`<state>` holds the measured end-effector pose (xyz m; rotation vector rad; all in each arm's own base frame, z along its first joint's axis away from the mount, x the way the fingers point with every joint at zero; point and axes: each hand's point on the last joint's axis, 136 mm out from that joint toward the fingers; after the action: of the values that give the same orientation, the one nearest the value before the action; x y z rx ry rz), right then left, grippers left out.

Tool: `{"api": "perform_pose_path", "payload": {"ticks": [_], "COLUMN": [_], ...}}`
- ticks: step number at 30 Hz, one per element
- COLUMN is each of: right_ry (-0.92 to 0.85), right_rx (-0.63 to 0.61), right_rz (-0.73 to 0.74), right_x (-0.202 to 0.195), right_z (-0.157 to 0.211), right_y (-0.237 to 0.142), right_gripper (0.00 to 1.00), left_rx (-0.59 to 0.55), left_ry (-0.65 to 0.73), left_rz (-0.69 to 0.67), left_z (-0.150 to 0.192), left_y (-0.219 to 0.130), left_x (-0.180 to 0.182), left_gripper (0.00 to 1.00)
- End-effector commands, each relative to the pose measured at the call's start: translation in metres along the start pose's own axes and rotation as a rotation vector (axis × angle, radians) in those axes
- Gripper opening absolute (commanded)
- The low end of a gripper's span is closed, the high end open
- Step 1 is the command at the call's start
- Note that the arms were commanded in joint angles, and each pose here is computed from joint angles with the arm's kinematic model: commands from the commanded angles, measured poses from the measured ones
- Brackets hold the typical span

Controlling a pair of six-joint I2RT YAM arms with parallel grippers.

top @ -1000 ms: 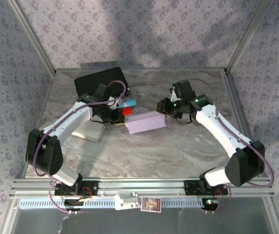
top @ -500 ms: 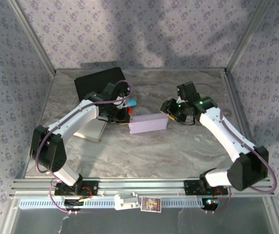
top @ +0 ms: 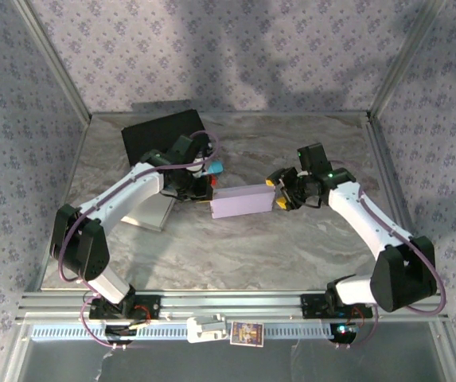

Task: Fold the paper box

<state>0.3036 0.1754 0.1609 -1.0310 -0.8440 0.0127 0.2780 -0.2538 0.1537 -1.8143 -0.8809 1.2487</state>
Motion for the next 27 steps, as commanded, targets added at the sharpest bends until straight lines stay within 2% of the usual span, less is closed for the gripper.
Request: {"api": "perform_pose_path", "payload": {"ticks": [1, 7, 11, 14, 16, 19, 22, 27], "right_ry": [0.058, 0.070, 0.066, 0.070, 0.072, 0.071, 0.076, 0.072], "right_rx": [0.018, -0.008, -0.016, -0.018, -0.020, -0.028, -0.018, -0.019], "right_rz": [-0.008, 0.004, 0.030, 0.058, 0.072, 0.096, 0.117, 0.134], "right_x": [0.002, -0.006, -0.013, -0.022, -0.025, -0.030, -0.034, -0.038], "right_z": [-0.001, -0.013, -0.015, -0.017, -0.018, -0.021, -0.021, -0.020], "right_y": [0.006, 0.013, 0.015, 0.020, 0.022, 0.025, 0.029, 0.029], "right_gripper": [0.58, 0.52, 0.38, 0.37, 0.37, 0.37, 0.35, 0.32], "left_rx": [0.035, 0.029, 0.020, 0.005, -0.014, -0.055, -0.092, -0.128], "left_ry": [-0.017, -0.018, -0.026, -0.049, -0.073, -0.114, -0.179, -0.272], "left_rz": [-0.029, -0.024, -0.015, 0.020, 0.050, 0.119, 0.186, 0.220], "left_z": [0.006, 0.004, 0.003, 0.000, -0.004, -0.012, -0.018, -0.028], "left_y": [0.003, 0.002, -0.001, -0.005, -0.010, -0.024, -0.038, -0.045], "left_x": [0.002, 0.001, -0.002, -0.007, -0.011, -0.020, -0.023, -0.015], "left_gripper": [0.00, 0.00, 0.01, 0.08, 0.18, 0.27, 0.33, 0.37]}}
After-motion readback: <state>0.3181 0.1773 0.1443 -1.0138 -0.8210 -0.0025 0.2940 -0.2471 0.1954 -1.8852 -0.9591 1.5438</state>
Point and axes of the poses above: each hand's point on the last joint's axis, 136 mm out from that joint toward the fingers, its own y axis out along the fingers, its own x axis along the line the jaws close on, z = x × y, and after that the axes turned 8 degrees about y, right-handed
